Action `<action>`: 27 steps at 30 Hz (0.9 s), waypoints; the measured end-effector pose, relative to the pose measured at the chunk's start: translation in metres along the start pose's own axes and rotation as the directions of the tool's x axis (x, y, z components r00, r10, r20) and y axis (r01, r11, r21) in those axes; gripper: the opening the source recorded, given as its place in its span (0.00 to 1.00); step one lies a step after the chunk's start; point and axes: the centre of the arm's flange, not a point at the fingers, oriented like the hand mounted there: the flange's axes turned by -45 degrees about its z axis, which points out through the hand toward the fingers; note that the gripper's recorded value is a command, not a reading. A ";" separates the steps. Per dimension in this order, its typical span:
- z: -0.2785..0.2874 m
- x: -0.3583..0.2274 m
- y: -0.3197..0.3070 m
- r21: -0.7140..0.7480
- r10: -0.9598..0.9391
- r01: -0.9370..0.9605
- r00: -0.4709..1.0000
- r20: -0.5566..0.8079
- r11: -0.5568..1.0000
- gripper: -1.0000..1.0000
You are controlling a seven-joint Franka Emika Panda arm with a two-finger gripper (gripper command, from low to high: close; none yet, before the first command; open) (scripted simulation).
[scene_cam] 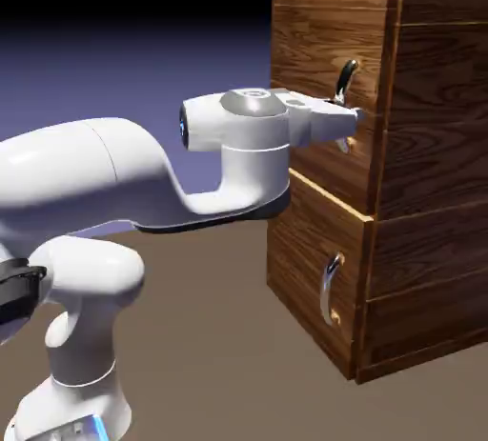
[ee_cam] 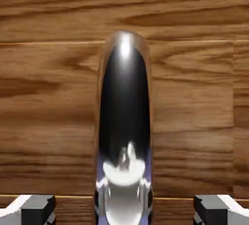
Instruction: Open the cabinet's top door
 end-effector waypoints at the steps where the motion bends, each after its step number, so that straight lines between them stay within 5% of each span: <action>1: -0.009 0.000 -0.004 -0.026 0.001 -0.001 1.000 0.000 1.000 0.00; 27: -0.159 0.000 -0.132 -0.539 0.001 -0.001 1.000 0.001 0.843 0.00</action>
